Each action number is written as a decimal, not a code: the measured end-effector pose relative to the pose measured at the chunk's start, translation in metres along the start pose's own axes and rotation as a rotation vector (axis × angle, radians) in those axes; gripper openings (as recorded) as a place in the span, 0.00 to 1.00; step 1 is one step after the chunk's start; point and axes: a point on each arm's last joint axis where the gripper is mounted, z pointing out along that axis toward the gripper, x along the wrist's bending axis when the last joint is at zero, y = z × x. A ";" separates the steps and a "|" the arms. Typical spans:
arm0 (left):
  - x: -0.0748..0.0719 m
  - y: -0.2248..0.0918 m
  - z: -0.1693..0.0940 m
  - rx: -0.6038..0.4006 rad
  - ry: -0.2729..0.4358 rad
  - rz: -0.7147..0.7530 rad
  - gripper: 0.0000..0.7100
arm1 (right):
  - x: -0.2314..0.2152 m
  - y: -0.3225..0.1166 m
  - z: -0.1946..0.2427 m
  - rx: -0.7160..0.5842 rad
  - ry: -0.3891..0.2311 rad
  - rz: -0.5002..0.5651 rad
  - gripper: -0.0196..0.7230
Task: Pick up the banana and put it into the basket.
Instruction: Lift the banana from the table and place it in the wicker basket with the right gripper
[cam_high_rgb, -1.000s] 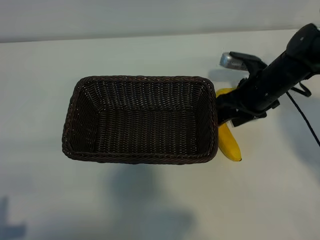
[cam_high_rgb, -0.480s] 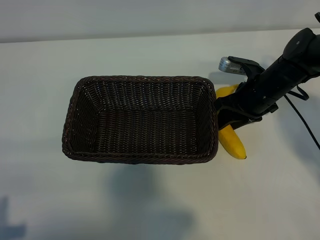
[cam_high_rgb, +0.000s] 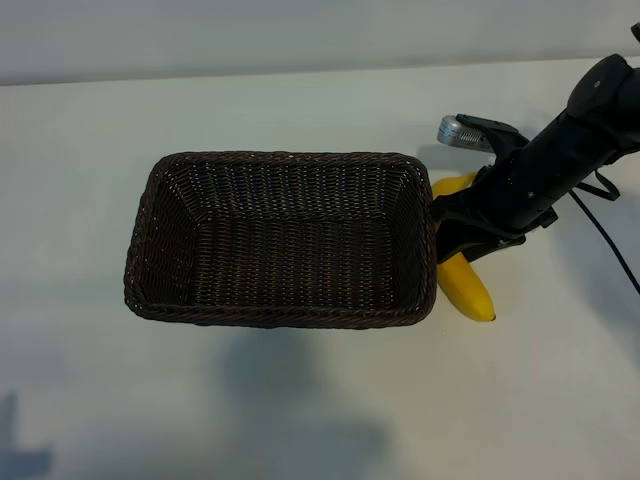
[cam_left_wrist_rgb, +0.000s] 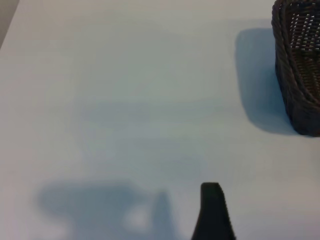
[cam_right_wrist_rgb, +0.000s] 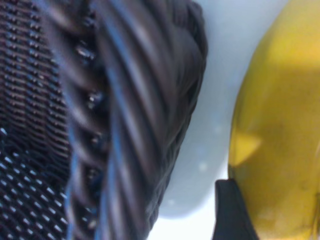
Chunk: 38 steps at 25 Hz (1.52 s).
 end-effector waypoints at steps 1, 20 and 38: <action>0.000 0.000 0.000 0.000 0.000 0.000 0.76 | 0.002 0.000 -0.003 -0.005 0.001 -0.004 0.59; 0.000 0.000 0.000 0.000 -0.001 0.000 0.76 | 0.000 0.026 -0.093 -0.064 0.025 -0.016 0.59; 0.000 0.000 0.000 0.000 -0.001 0.000 0.76 | 0.132 0.044 -0.082 -0.042 0.002 -0.824 0.59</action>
